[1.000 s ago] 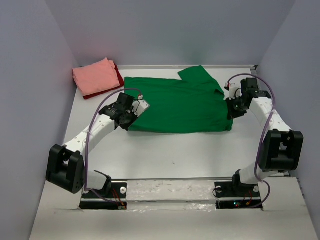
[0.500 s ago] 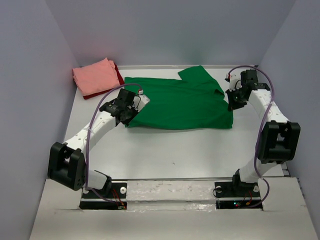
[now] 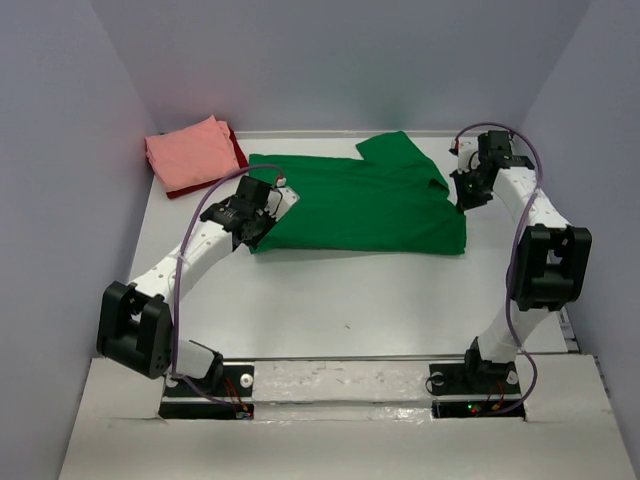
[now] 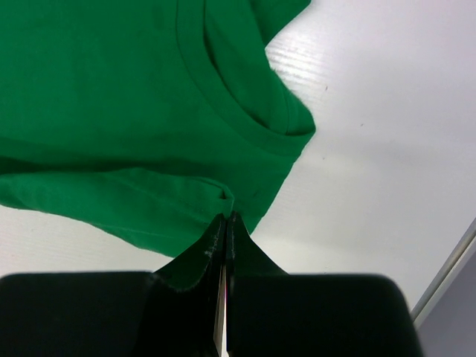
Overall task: Fold and stack the t-shirts
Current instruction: Fold the flattened tshirt in 1/3 of the way
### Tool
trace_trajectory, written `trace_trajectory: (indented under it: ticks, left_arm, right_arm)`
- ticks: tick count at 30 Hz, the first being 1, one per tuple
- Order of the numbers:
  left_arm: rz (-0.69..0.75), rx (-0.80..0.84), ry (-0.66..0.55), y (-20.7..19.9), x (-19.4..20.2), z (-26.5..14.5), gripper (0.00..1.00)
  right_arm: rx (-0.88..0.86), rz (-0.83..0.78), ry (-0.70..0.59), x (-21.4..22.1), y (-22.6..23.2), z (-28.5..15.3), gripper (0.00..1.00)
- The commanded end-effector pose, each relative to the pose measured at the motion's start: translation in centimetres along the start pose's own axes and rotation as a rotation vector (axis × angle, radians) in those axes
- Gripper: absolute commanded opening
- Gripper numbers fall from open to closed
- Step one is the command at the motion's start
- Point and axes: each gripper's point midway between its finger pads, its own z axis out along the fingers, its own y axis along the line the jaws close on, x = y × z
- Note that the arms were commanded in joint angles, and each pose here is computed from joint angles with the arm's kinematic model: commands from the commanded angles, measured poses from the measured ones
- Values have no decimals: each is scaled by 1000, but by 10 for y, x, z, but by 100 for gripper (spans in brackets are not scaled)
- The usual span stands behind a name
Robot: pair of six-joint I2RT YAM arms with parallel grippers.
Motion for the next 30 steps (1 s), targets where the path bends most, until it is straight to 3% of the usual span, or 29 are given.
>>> trace_trajectory:
  ticks: [1,13,30]
  left_arm:
    - [-6,-64,-48,19,-20,-7,0]
    - [-16,-88,-40,27,-32,1,0]
    - [-9,-98,-9,27,-29,15,0]
  right_arm:
    - [44,-10,-99,-39,-12,-9,0]
    - [-9,-8,-150,-81,-10,-4,0]
    - [-117,-61,-106,-95,31,42,0]
